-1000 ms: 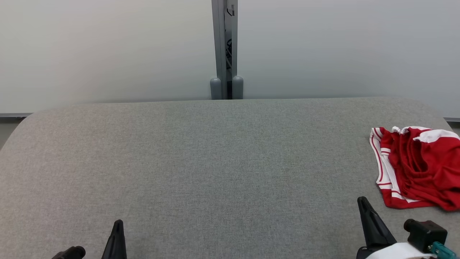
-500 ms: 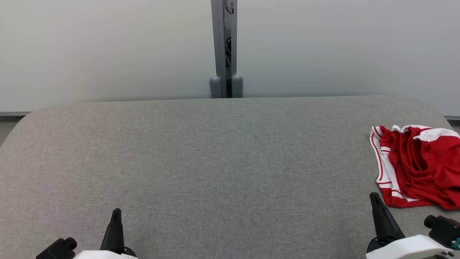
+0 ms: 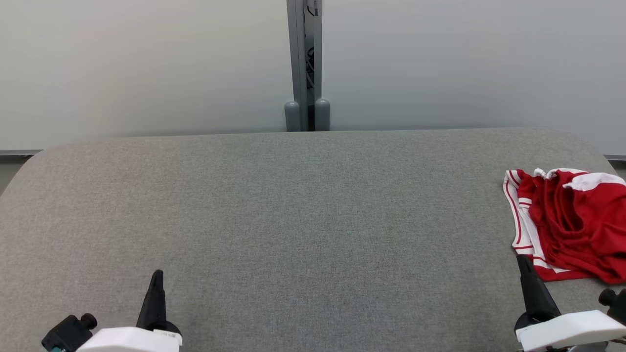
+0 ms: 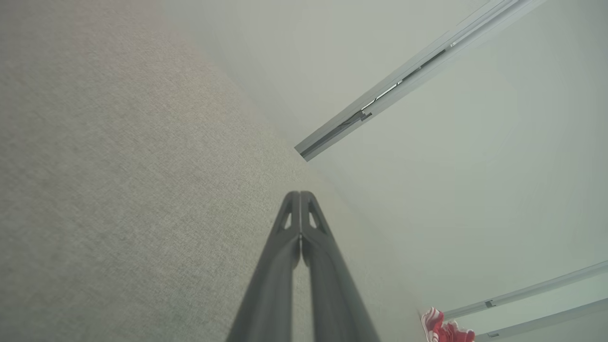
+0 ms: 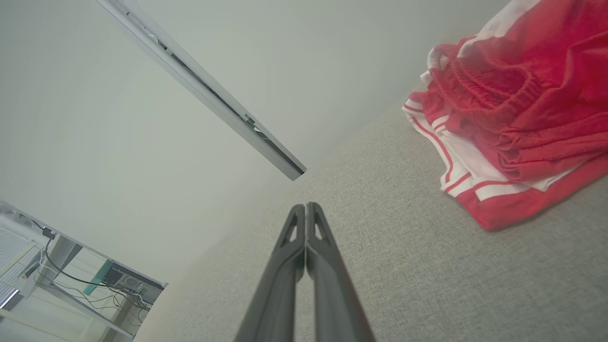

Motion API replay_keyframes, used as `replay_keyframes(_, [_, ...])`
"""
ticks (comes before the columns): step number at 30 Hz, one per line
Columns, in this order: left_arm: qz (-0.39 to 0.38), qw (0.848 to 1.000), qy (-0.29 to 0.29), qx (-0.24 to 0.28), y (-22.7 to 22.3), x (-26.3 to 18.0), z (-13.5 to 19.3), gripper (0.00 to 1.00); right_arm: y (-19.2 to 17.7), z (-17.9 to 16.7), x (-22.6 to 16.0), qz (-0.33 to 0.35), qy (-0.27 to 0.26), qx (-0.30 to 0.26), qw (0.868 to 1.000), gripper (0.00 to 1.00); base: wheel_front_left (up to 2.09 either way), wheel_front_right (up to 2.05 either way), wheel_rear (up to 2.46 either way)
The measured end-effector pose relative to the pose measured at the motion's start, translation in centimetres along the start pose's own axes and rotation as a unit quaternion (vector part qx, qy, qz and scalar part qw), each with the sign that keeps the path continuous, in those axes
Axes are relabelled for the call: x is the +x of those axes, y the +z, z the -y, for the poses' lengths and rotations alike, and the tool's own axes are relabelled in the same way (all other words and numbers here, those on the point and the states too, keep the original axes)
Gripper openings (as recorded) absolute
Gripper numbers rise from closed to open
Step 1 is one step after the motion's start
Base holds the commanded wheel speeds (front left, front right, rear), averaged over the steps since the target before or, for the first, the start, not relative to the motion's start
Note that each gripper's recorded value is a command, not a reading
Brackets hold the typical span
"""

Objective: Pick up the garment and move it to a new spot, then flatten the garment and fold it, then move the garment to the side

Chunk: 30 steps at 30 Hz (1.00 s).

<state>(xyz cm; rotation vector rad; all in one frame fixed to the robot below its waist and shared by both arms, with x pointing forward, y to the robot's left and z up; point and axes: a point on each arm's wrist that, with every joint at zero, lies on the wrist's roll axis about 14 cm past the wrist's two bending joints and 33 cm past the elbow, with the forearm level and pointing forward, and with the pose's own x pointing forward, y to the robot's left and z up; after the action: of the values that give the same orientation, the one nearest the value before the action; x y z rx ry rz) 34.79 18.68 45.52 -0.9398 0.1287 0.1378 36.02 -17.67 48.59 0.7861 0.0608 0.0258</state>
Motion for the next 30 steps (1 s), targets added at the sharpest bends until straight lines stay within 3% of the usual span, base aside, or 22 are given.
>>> replay_keyframes(30, [-0.008,0.989,-0.031,-0.141,0.8,1.3,1.9,0.00,1.9,0.9,0.7,0.017,-0.013,0.178,0.984,0.00,0.00,0.00,0.00])
